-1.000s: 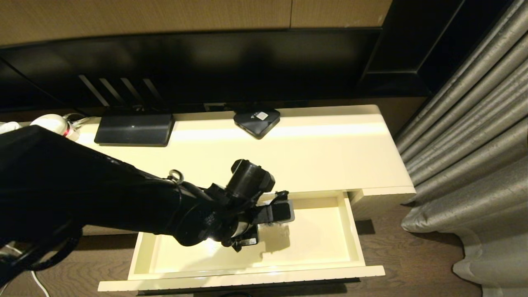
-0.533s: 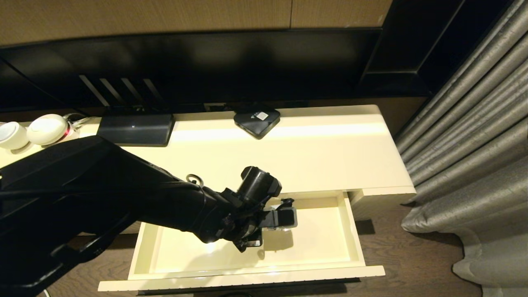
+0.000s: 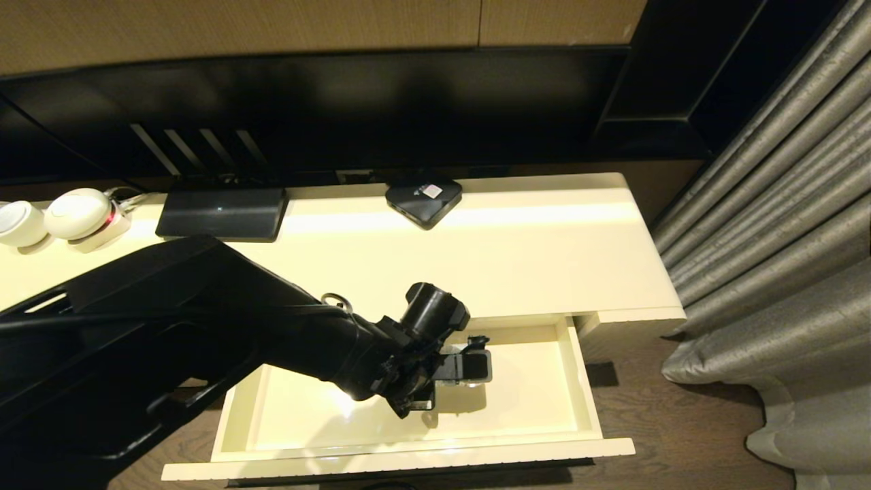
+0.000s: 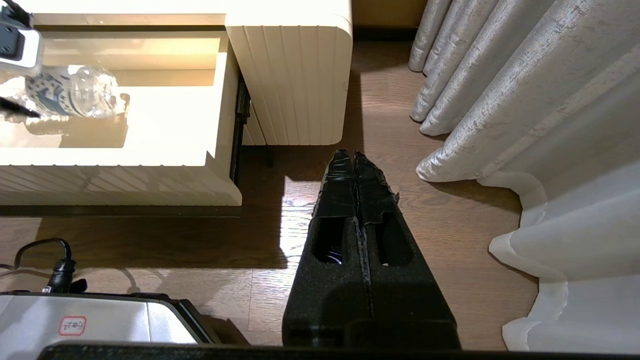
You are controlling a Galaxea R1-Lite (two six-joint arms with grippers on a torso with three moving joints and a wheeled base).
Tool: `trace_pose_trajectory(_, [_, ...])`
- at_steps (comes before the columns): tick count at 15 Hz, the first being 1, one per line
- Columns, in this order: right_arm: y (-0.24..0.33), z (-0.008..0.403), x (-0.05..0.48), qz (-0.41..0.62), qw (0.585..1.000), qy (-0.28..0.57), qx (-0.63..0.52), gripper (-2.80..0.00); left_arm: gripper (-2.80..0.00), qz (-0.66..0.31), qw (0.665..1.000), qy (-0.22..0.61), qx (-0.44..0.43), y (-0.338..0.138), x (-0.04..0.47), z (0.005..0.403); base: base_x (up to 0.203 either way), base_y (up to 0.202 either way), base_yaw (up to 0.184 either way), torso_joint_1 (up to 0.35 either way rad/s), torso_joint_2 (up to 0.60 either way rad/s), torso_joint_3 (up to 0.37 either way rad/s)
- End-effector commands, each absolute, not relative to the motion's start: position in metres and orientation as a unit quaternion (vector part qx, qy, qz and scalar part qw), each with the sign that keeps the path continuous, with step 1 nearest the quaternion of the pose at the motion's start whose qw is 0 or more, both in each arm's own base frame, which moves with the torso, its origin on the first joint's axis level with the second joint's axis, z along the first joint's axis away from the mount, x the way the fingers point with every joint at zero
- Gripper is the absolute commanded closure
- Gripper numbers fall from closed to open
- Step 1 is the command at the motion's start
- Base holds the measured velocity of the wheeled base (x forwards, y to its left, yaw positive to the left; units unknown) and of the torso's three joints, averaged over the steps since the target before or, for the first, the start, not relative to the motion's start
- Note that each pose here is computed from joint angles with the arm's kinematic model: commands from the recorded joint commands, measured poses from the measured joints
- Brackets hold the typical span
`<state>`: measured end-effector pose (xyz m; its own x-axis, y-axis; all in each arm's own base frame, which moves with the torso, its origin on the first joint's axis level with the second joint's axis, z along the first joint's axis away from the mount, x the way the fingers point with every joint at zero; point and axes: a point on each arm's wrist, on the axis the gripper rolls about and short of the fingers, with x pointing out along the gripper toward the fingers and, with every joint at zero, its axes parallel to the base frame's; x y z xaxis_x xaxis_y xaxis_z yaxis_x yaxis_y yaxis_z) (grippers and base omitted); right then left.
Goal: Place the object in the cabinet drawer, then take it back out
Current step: Put the mineral water in the drawer
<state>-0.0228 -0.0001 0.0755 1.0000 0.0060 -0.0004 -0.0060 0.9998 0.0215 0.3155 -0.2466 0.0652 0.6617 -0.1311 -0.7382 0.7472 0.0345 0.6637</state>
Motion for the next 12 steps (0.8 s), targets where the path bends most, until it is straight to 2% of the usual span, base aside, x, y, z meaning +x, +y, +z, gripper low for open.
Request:
trace_pose_trajectory(1, [0.0,0.075,-0.023,0.003,1.0,0.002,0.011,0.0,-2.8,-0.328,0.668,0.256,0.617,-0.248,0.318,0.058,0.0,0.0,0.0,0.0,0.0,0.0])
trace_pose_trajectory(6, [0.0,0.075,-0.023,0.004,1.0,0.001,0.011,0.0,-2.8,-0.322,0.679,0.248,0.612,-0.25,0.32,0.065,0.0,0.0,0.0,0.0,0.0,0.0])
trace_pose_trajectory(12, [0.0,0.075,-0.023,0.003,1.0,0.002,0.011,0.0,-2.8,-0.294,0.713,0.198,0.605,-0.239,0.318,0.126,0.0,0.0,0.0,0.0,0.0,0.0])
